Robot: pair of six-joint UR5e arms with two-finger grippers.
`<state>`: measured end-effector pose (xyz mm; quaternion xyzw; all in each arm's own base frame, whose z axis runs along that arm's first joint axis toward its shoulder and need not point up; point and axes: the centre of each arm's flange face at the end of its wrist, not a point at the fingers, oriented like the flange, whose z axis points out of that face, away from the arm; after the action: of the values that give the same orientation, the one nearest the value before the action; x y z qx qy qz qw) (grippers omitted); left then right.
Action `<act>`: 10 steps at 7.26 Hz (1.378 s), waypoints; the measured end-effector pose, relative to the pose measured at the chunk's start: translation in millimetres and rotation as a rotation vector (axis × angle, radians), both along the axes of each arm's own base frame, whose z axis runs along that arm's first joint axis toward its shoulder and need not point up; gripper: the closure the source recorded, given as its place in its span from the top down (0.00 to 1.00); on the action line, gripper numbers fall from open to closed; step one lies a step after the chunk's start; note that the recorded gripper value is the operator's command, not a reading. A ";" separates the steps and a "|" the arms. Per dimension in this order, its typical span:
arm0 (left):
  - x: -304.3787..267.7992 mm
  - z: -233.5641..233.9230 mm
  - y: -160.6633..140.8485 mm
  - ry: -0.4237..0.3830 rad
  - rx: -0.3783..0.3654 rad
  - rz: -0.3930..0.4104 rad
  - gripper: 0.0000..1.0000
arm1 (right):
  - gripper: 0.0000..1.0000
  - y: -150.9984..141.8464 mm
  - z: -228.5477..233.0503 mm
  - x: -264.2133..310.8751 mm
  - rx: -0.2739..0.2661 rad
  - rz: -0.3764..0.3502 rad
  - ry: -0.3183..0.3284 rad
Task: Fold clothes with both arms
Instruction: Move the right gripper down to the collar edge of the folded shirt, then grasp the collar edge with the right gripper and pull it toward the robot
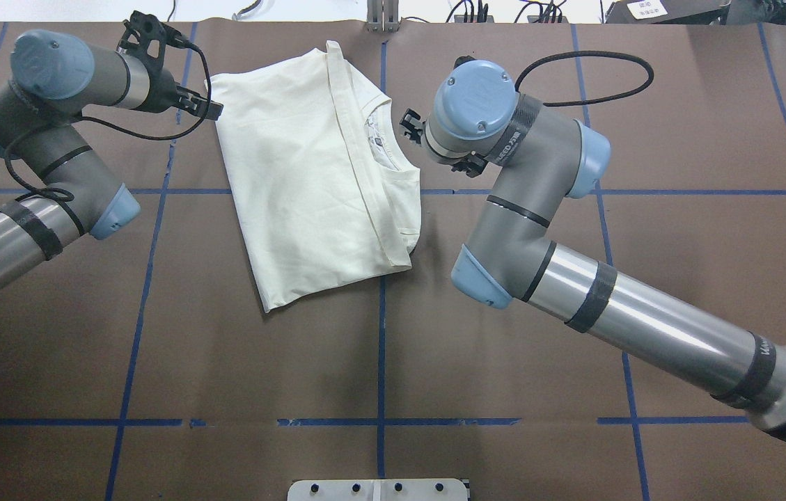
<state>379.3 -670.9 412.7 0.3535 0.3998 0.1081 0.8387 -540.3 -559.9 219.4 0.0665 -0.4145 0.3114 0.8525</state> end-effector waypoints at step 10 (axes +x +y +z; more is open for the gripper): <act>1.6 4.1 2.7 0.000 -0.005 0.001 1.00 | 0.35 54.9 27.2 -76.7 -0.060 -0.072 0.077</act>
<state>380.9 -668.2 416.8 0.3513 0.4003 0.1077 0.8395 -617.0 -505.0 246.7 0.0376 -0.3741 0.2901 0.8801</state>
